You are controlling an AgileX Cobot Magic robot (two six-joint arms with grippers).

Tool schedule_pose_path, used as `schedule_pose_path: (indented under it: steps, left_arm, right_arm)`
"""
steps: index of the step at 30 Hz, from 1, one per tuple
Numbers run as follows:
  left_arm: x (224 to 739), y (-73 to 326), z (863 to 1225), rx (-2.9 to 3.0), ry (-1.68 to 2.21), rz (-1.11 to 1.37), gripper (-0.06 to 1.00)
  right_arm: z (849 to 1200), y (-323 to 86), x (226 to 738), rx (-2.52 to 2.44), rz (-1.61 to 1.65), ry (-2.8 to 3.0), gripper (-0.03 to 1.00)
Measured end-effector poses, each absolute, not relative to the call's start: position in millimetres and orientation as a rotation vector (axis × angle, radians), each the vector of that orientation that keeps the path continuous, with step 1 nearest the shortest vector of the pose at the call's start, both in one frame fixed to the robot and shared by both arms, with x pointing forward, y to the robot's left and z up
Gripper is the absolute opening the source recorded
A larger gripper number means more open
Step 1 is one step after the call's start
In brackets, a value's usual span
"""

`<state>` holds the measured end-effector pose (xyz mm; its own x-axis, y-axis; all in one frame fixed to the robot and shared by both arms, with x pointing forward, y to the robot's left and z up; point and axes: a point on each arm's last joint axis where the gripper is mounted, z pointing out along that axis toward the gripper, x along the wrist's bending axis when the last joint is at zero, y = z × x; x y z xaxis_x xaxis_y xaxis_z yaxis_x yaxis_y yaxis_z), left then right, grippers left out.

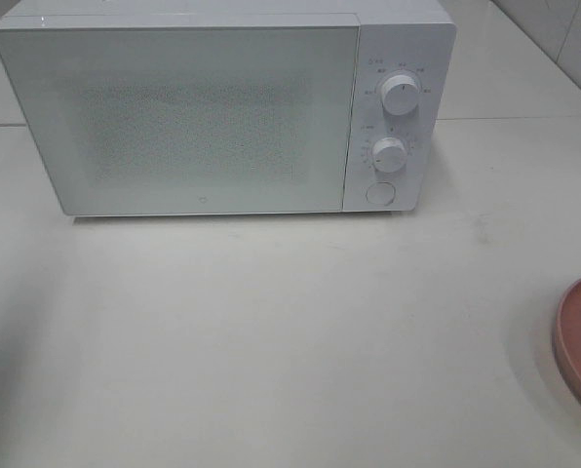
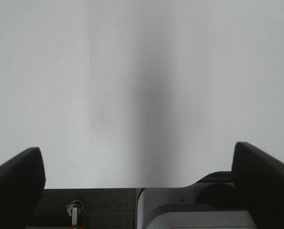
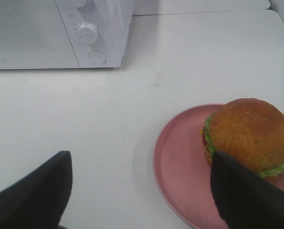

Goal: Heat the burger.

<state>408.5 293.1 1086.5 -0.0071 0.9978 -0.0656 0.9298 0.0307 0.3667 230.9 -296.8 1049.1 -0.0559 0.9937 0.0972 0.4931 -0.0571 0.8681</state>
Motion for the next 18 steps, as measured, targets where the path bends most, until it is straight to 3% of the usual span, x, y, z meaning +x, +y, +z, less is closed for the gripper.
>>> schedule_pose_path:
  steps: [18]
  left_arm:
    - [318, 298, 1037, 1.878, 1.942, 0.468, 0.99]
  right_arm:
    - [1049, -297, 231, 1.606, 1.042, 1.605, 0.76]
